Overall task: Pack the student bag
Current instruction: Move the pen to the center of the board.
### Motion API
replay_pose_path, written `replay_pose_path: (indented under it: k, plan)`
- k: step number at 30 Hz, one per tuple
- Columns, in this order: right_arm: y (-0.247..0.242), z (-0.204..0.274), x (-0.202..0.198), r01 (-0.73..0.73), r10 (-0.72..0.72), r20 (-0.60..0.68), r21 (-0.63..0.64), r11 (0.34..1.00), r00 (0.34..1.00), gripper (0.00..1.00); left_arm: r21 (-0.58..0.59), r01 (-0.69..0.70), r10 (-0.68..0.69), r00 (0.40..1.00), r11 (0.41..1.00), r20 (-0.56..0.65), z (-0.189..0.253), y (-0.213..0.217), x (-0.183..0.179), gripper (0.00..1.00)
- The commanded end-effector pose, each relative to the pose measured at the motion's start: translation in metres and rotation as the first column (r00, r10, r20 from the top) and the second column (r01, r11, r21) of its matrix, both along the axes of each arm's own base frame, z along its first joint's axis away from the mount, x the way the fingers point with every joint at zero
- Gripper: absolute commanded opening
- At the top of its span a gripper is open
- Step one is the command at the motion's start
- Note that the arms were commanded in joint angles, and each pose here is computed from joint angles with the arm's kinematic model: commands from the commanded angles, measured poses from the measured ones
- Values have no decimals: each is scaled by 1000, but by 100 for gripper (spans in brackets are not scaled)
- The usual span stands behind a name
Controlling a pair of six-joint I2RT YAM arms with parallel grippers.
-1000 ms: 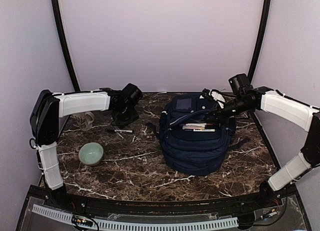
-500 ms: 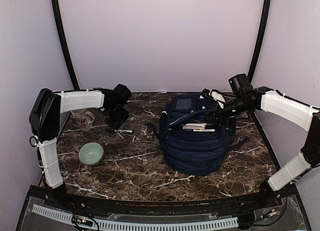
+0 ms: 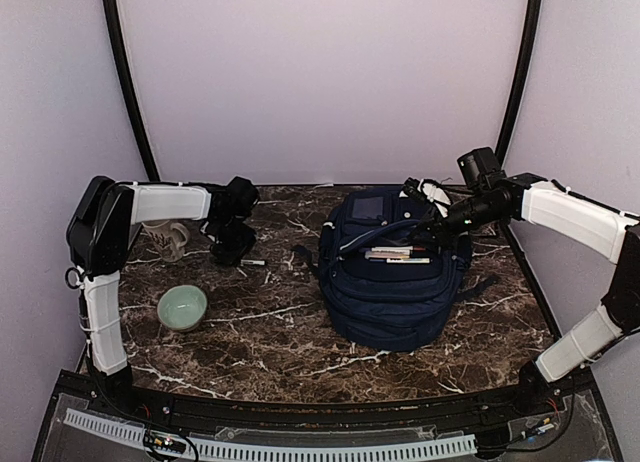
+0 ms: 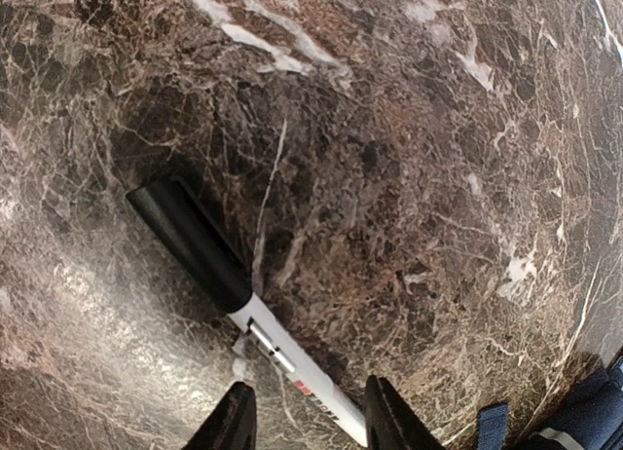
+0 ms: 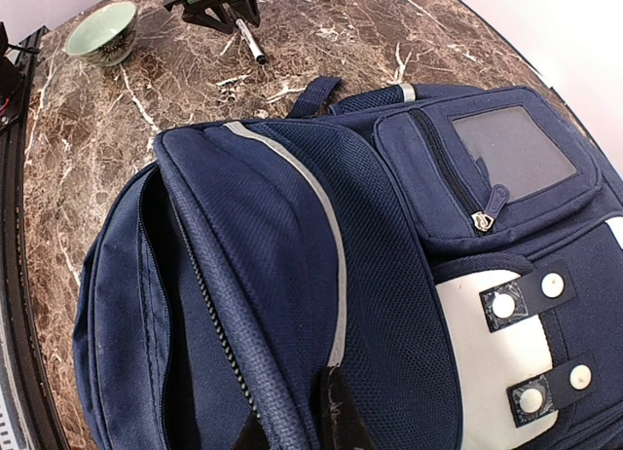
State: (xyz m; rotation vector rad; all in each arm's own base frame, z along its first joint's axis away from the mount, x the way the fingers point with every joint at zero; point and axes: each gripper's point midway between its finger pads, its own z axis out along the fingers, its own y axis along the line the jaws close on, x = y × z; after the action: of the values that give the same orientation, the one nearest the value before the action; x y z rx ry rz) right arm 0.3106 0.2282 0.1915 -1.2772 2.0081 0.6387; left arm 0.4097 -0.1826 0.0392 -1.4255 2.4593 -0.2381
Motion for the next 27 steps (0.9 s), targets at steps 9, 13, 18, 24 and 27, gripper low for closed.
replay_pose_path:
  k: [9, 13, 18, 24, 27]
  plan:
    - [13, 14, 0, -50, 48, 47, 58, 997, 998, 0, -19, 14, -15, 999, 1000, -30, -17, 1, 3, 26]
    - [13, 13, 0, -51, 48, 45, 59, 997, 998, 0, -38, 29, -30, 999, 999, -41, -24, -1, 5, 22]
    - [12, 13, 0, -49, 46, 44, 58, 997, 998, 0, -65, 59, -62, 997, 996, -44, -31, -7, 8, 9]
    - [12, 13, 0, -48, 46, 44, 57, 997, 998, 0, -98, 180, -181, 983, 979, -3, -21, -22, 16, 0]
    - [12, 13, 0, -50, 47, 45, 56, 997, 998, 0, -109, 301, -301, 953, 947, 14, -15, -35, 14, 0]
